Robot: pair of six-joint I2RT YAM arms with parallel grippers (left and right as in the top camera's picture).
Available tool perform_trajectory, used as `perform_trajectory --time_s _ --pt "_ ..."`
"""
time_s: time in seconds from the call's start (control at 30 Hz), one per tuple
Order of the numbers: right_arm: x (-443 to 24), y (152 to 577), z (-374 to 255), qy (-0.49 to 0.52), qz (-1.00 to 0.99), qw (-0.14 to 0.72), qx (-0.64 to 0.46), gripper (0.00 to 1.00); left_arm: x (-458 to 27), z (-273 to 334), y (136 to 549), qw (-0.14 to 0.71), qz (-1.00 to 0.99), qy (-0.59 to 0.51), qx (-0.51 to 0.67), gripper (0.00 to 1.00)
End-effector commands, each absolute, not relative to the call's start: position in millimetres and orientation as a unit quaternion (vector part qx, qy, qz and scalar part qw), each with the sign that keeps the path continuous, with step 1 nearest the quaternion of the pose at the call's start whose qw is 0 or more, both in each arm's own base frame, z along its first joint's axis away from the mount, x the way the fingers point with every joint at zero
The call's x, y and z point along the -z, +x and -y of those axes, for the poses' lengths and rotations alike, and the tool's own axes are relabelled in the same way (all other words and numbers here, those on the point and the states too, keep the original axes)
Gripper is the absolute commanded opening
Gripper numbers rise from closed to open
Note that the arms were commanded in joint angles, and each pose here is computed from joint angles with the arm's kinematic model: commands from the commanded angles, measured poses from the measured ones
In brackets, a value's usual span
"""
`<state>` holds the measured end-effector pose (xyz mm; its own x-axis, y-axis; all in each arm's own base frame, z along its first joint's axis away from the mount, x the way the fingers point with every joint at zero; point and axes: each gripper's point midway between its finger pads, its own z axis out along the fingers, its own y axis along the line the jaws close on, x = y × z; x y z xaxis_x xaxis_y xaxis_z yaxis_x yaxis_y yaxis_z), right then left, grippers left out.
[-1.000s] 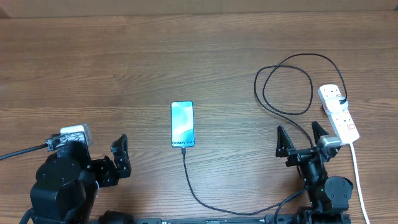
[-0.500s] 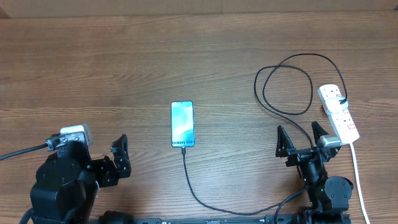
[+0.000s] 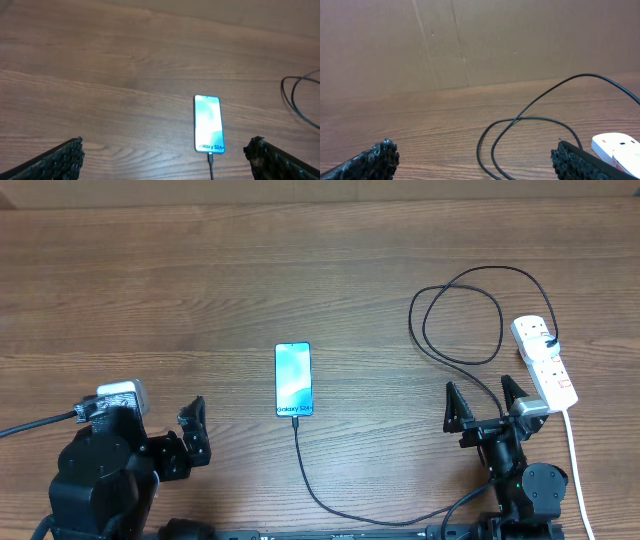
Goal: Plug charger to phone and switch on socket
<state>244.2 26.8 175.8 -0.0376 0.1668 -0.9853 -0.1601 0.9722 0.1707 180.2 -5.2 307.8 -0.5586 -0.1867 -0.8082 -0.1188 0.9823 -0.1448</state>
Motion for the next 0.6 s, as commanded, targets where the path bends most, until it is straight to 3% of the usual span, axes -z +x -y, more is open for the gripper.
perform_trajectory --time_s 0.0,0.17,0.57 --pt "-173 245 -25 0.004 -0.710 0.695 -0.111 1.00 -304 12 177 0.454 -0.887 -0.073 0.045 1.00" --pt "-173 245 -25 0.004 -0.710 0.695 -0.111 1.00 -277 17 194 0.446 -0.891 -0.066 0.041 0.99" --pt "-173 245 -25 0.004 -0.710 0.695 -0.111 1.00 -157 39 227 0.500 -0.858 -0.054 0.100 1.00"
